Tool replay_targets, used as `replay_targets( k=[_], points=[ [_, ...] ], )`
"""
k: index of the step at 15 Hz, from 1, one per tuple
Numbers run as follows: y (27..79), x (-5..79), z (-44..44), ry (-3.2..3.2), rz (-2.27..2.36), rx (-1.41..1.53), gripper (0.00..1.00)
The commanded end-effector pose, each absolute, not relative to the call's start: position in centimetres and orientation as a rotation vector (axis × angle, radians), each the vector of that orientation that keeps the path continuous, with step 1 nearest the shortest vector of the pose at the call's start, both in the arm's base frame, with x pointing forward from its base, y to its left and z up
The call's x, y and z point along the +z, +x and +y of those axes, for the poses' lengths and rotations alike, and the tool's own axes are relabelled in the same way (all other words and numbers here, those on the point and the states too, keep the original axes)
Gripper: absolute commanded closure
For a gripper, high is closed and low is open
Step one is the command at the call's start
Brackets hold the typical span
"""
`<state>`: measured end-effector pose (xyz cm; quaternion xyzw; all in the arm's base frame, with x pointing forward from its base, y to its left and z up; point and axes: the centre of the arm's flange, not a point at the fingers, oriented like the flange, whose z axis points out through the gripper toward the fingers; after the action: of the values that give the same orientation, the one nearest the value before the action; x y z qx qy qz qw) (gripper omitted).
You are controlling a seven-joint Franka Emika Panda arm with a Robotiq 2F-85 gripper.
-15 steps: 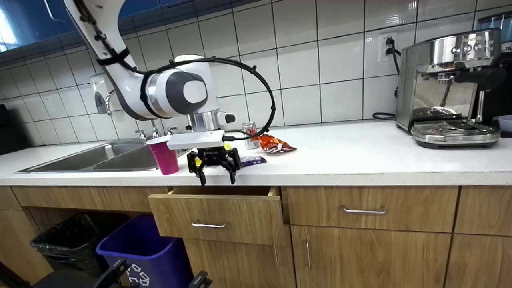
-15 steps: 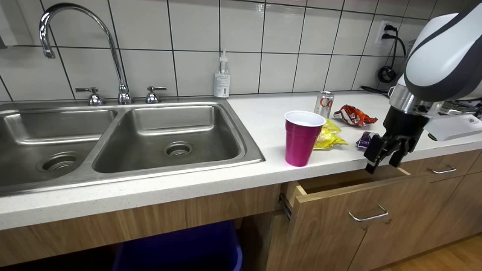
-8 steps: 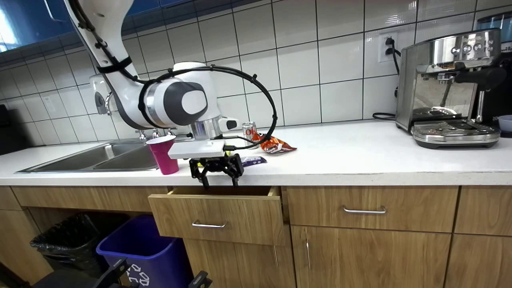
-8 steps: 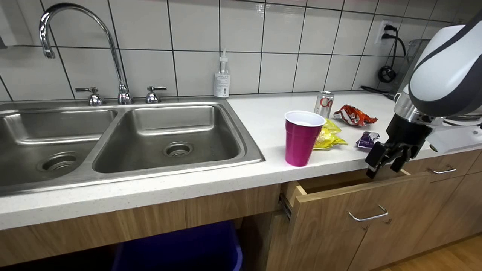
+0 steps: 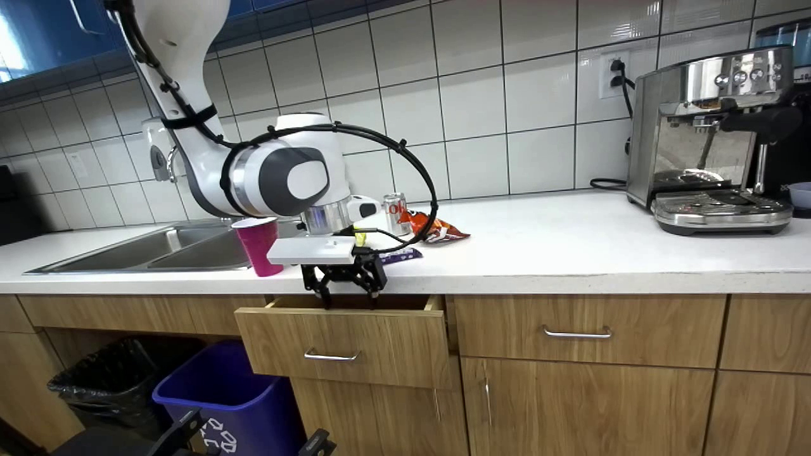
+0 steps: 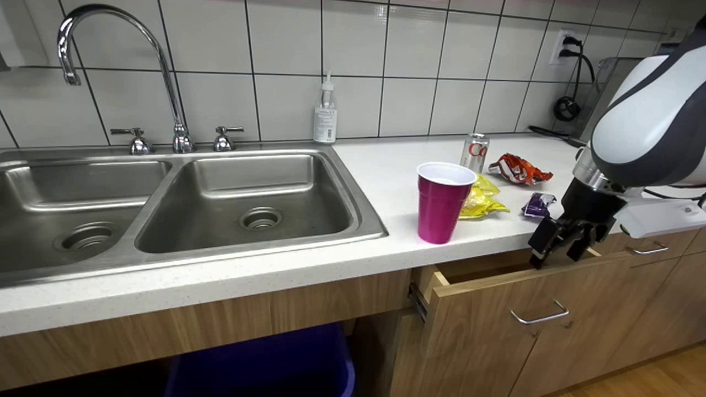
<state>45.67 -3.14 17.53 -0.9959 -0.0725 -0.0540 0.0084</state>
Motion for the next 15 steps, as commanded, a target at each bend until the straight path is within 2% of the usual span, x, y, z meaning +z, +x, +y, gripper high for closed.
replay_targets(
  k=[1,15],
  points=[
    [45.9,17.0,-3.6,-3.102,-0.215,-0.209,0.0],
    [46.8,15.7,-4.0,-3.109,-0.195,-0.219,0.0]
  ],
)
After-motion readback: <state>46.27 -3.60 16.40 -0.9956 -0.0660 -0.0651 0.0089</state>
